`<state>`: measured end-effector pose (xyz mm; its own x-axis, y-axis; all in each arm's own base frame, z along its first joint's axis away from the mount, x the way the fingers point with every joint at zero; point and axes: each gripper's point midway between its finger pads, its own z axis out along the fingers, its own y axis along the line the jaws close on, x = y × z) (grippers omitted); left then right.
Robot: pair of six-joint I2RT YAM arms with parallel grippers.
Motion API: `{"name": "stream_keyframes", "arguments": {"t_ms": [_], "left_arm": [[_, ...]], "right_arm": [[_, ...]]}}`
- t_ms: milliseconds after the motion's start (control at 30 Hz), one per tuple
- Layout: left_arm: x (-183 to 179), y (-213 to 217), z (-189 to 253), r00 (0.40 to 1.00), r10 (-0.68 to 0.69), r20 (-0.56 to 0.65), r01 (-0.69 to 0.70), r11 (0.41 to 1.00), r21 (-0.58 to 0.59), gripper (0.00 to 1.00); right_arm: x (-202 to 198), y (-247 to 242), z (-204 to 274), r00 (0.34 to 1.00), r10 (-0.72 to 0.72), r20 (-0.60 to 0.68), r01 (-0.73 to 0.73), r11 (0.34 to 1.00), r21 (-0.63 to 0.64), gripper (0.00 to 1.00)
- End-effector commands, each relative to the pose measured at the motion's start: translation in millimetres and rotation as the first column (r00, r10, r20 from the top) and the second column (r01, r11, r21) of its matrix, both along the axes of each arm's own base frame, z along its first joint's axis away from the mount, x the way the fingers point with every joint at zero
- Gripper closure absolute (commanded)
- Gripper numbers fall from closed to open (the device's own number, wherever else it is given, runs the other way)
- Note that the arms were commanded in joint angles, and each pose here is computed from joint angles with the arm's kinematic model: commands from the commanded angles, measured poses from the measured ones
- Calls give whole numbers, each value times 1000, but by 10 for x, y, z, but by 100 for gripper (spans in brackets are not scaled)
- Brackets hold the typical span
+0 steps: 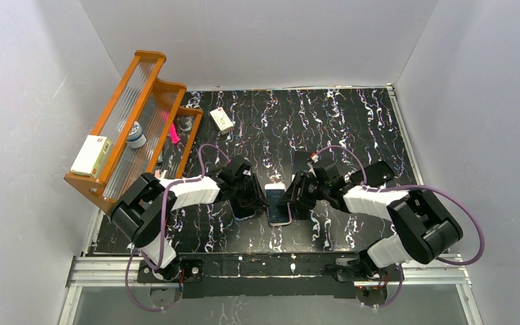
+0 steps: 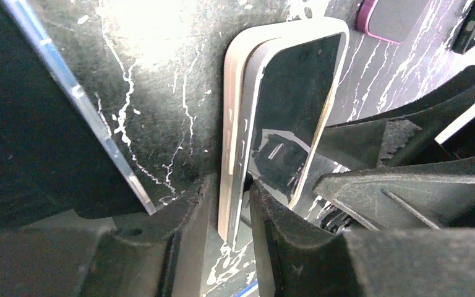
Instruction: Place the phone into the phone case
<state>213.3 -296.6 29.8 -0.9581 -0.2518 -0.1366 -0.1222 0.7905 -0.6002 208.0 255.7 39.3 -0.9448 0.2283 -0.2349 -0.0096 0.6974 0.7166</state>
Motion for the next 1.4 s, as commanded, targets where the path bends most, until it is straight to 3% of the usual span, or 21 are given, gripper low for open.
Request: {"name": "stream_keyframes", "arguments": {"t_ms": [0, 100, 233, 533, 933, 1000, 1200, 1367], "left_arm": [[24, -42, -22, 1000, -21, -8, 21, 1000, -5, 75], [-18, -15, -105, 999, -24, -33, 24, 1000, 13, 85], [-82, 15, -145, 998, -23, -58, 24, 1000, 16, 92], [-150, -9, 11, 998, -19, -65, 16, 999, -41, 89], [-107, 32, 10, 999, -36, -15, 36, 999, -18, 86], [-116, 37, 1, 999, -36, -16, 35, 999, -18, 85], [-160, -54, 80, 998, -53, -31, 50, 995, -86, 84], [-99, -92, 419, 998, -66, 19, 68, 989, -130, 73]], "right_arm": [[23, 143, 103, 1000, 19, -4, -18, 995, 95, 38], [25, 206, 179, 999, 31, -7, -30, 990, 137, 37], [16, 313, 427, 999, 51, 9, -52, 954, 294, 37], [-49, 389, 856, 992, 99, 74, -123, 859, 498, 38], [5, 320, 406, 997, 71, -5, -64, 930, 363, 41], [-8, 321, 370, 997, 75, -15, -64, 931, 361, 51], [11, 335, 327, 997, 77, -26, -62, 933, 355, 66], [22, 321, 392, 997, 75, 1, -71, 934, 350, 93]]}}
